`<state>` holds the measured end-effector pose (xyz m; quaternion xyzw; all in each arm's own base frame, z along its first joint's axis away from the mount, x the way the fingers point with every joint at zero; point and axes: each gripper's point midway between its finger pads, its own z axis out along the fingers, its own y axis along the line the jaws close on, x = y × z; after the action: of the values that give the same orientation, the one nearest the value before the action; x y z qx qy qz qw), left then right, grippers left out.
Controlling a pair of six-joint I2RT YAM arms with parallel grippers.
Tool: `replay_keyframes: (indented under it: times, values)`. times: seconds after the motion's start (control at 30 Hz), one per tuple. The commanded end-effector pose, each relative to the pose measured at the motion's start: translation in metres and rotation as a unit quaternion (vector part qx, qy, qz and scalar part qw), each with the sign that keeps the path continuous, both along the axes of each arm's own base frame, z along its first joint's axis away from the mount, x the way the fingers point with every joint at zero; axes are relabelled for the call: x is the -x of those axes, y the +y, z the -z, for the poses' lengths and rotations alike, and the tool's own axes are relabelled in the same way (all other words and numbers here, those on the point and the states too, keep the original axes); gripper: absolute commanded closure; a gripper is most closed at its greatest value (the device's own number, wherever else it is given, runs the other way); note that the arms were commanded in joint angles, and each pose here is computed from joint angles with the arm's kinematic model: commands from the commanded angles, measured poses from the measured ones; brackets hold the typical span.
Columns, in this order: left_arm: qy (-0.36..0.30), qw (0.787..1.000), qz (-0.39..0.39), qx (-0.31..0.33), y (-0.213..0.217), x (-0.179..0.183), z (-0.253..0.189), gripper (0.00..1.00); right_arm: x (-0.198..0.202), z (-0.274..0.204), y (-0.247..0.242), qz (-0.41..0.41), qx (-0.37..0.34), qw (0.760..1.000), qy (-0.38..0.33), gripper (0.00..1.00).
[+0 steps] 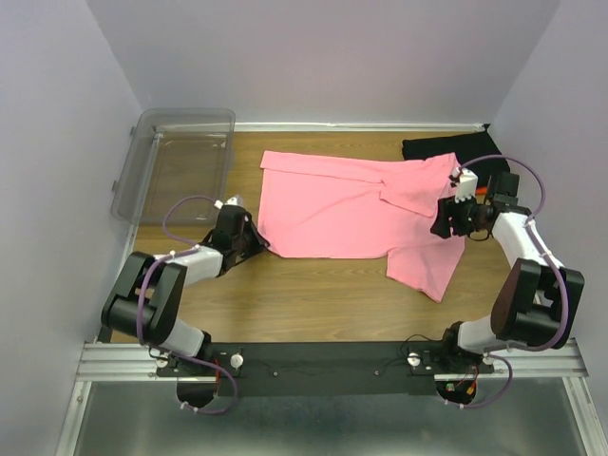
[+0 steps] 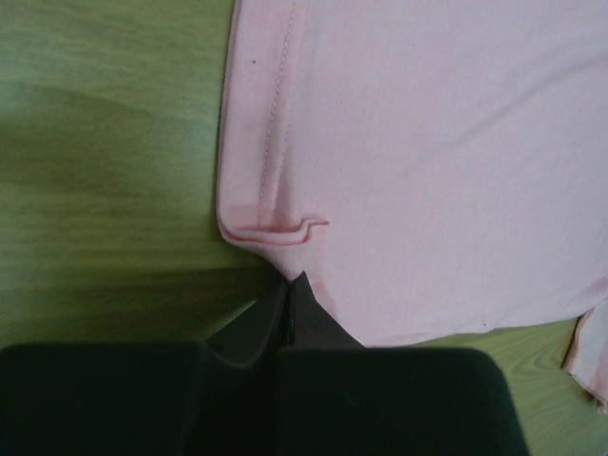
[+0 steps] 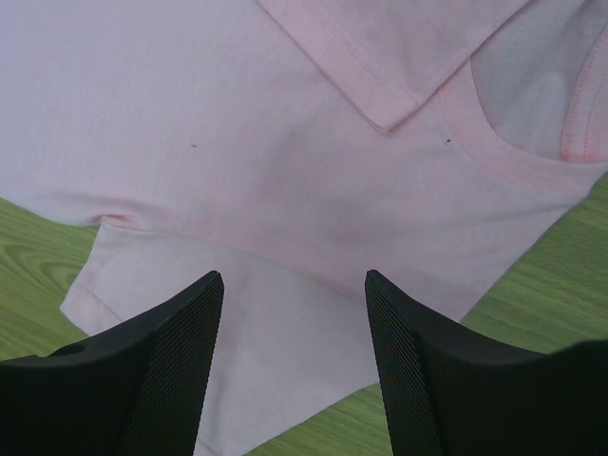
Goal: Fold and stack the t-shirts
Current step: Fold the tshirt
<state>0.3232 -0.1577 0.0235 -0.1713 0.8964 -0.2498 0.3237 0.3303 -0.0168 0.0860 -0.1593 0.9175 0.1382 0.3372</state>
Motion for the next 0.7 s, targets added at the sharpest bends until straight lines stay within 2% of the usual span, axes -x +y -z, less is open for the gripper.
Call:
replay_keyframes:
  times: [0.0,0.2,0.33,0.47,0.5,0.67]
  values:
    - [0.01,1.0,0.0,-0.007,0.009,0.027,-0.004,1.0,0.008,-0.007,0.0,-0.011,0.011,1.0,-0.017,0.31]
    - [-0.015,1.0,-0.023,-0.004,0.021,0.043,-0.026,1.0,0.026,-0.009,0.001,-0.071,0.039,0.997,-0.005,0.28]
    - [-0.014,1.0,-0.026,-0.006,0.025,0.047,-0.023,1.0,0.049,-0.013,0.014,-0.165,0.032,0.986,0.021,0.27]
    - [-0.003,1.0,0.0,0.003,0.016,0.048,-0.016,0.85,0.067,-0.015,0.018,-0.262,0.04,0.964,0.031,0.27]
    - [-0.003,1.0,0.006,0.005,0.014,0.047,-0.016,0.8,0.075,-0.016,0.02,-0.263,0.031,0.963,0.048,0.27]
    - [-0.004,0.999,0.036,0.008,0.008,0.05,-0.013,0.6,0.122,-0.009,0.026,-0.405,0.043,0.911,0.07,0.27]
